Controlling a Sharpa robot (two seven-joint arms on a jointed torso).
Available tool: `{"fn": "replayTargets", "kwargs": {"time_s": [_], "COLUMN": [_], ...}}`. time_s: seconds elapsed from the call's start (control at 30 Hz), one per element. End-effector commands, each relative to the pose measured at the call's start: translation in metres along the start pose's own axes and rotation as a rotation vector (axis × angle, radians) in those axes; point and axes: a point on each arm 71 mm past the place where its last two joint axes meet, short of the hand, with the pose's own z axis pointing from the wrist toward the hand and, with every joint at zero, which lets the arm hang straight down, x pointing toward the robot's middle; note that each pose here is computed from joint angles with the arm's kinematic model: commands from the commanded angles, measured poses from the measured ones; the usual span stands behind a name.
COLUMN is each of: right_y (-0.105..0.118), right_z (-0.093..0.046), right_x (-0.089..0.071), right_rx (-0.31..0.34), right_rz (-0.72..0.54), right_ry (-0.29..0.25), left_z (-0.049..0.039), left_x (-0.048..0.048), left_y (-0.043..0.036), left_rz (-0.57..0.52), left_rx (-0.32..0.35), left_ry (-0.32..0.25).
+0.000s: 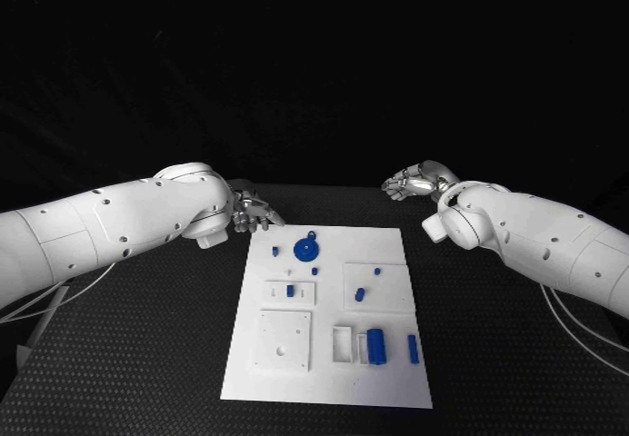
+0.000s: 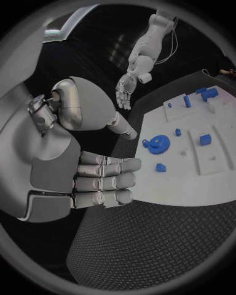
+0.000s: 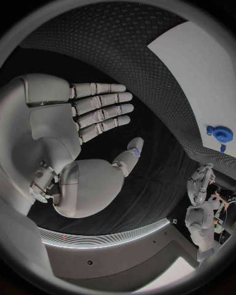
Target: Assemble the parts on the task board
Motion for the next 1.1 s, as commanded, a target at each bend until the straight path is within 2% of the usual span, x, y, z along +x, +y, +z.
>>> {"fn": "replayTargets", "kwargs": {"time_s": [0.03, 0.27, 0.43, 0.6, 1.0, 1.1], "right_y": [0.000, 0.000, 0.000, 0.000, 0.000, 0.000], "right_z": [0.000, -0.001, -0.002, -0.003, -0.004, -0.004], "right_x": [0.001, 0.001, 0.000, -0.001, -0.002, -0.002], "right_rx": [-0.008, -0.009, -0.008, -0.009, -0.010, -0.010], "right_rz": [0.001, 0.002, 0.002, 0.002, 0.002, 0.002], "right_ry": [0.013, 0.014, 0.015, 0.013, 0.014, 0.008], "left_z": [0.0045, 0.0166, 0.0221, 0.0273, 0.0317, 0.0326], "left_x": [-0.0017, 0.0068, 0.0113, 0.0158, 0.0252, 0.0276], "left_y": [-0.0017, 0.0033, 0.0093, 0.0110, 0.0099, 0.0119], "left_rz": [0.042, 0.036, 0.048, 0.053, 0.063, 0.062], "left_rx": [0.018, -0.014, -0.034, -0.045, -0.045, -0.056], "left_ry": [-0.038, -0.019, 0.011, 0.030, 0.066, 0.079]}}
